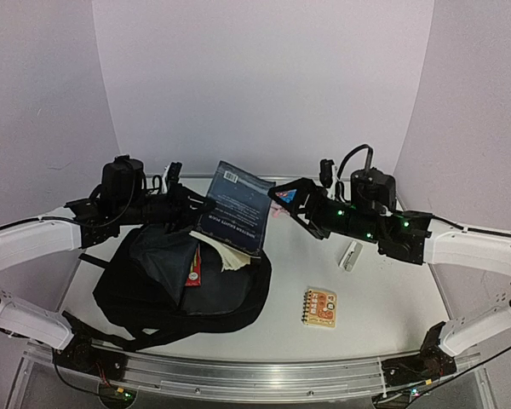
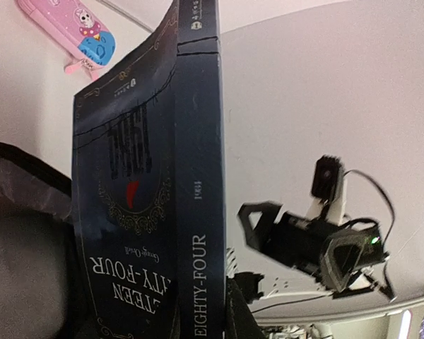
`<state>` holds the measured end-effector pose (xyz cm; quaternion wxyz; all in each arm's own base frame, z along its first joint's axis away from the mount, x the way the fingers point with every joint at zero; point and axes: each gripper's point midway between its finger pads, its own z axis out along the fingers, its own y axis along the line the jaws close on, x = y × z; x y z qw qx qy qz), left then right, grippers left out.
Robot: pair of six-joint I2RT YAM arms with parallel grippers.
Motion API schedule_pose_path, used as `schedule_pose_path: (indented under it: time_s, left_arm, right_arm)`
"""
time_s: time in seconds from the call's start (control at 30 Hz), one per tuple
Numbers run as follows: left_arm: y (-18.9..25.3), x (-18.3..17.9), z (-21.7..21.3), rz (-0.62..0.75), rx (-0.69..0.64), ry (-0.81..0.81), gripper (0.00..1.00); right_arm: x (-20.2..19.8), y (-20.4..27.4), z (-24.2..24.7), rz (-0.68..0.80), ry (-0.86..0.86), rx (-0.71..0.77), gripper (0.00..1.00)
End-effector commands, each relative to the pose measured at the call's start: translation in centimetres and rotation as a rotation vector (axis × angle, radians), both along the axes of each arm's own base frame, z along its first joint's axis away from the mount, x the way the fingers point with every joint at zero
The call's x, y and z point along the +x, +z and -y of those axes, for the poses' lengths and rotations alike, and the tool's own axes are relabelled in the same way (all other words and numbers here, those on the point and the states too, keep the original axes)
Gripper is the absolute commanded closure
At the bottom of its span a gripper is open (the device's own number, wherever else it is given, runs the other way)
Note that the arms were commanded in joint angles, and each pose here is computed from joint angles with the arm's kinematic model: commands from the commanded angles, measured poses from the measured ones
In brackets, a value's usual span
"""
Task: Pack the student bag
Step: Pick up the book from the center of the board.
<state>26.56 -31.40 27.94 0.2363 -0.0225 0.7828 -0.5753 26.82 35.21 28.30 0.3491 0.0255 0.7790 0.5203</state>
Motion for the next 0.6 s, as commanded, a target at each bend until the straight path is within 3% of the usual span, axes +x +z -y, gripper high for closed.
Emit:
schedule_pose_path:
  time_s: [0.0, 0.17, 0.57]
  left_arm:
    - [6.1, -2.8, -0.5, 0.283, 0.006, -0.124, 1.0]
    - [8.2, -5.6, -0.9, 0.407, -0.039, -0.229, 1.0]
    - [13.9, -8.3, -1.2, 0.539, -0.233, -0.311, 1.0]
  right_arm:
    - [0.9, 3.4, 1.7, 0.17, -0.05, -0.143, 0.02]
    - [0.0, 2.8, 0.1, 0.168, 0.05, -0.125, 0.02]
    - [-2.8, 3.9, -5.6, 0.15, 0.346, 0.194, 0.02]
